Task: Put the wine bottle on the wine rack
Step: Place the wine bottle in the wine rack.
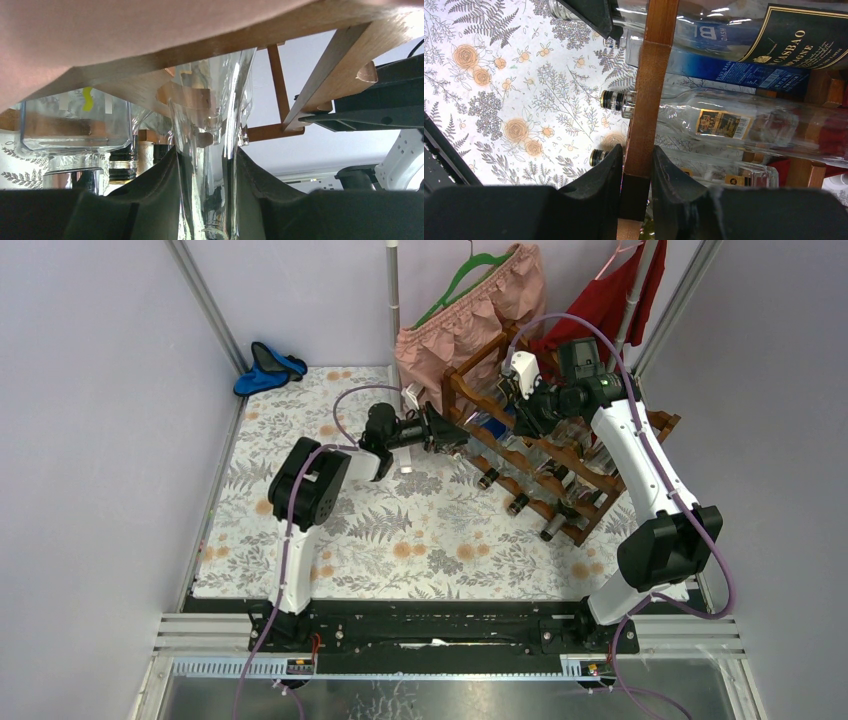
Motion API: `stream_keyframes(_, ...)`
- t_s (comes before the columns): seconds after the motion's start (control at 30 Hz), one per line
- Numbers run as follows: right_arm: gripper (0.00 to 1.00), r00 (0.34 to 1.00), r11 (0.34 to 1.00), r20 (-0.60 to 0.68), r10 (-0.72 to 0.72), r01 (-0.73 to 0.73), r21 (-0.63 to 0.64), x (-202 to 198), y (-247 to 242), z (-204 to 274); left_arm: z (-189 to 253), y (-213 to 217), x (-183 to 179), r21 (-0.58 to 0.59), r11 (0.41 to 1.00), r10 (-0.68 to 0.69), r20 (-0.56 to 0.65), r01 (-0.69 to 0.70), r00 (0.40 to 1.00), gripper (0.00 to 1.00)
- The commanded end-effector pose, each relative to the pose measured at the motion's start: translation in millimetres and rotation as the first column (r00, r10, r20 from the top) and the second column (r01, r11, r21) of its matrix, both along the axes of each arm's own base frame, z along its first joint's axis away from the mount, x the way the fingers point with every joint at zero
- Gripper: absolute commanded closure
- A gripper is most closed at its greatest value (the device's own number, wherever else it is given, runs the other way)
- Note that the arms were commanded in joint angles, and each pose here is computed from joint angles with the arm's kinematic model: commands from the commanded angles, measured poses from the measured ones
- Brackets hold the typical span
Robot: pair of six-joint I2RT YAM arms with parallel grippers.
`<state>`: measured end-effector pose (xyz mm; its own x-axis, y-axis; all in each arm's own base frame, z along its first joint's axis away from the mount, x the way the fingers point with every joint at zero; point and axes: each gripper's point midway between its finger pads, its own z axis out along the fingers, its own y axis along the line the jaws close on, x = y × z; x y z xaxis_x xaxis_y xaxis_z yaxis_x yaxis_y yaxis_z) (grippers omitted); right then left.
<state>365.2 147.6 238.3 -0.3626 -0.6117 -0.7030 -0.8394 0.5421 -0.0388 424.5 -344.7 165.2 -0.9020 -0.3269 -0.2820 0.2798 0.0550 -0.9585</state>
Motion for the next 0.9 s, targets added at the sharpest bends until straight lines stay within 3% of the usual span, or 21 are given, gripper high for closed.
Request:
stream_keyframes(0.0,1.0,0.986,0.976,0.085,0.146,-0.157,0.152,-34,30,60,94,-3,-1,-0.17,0.985,0.059,0.391,0.009,0.918,1.0)
stream_keyframes(0.73,1.0,0.985,0.975,0.084,0.148,-0.159,0.155,-35,30,59,111,-5,4,-0.261,0.965,0.121,0.412,-0.01,0.903,1.0)
stream_keyframes(0.87,1.0,0.986,0.975,0.086,0.146,-0.158,0.155,-35,30,60,101,-8,10,-0.222,0.975,0.117,0.387,-0.031,0.915,1.0)
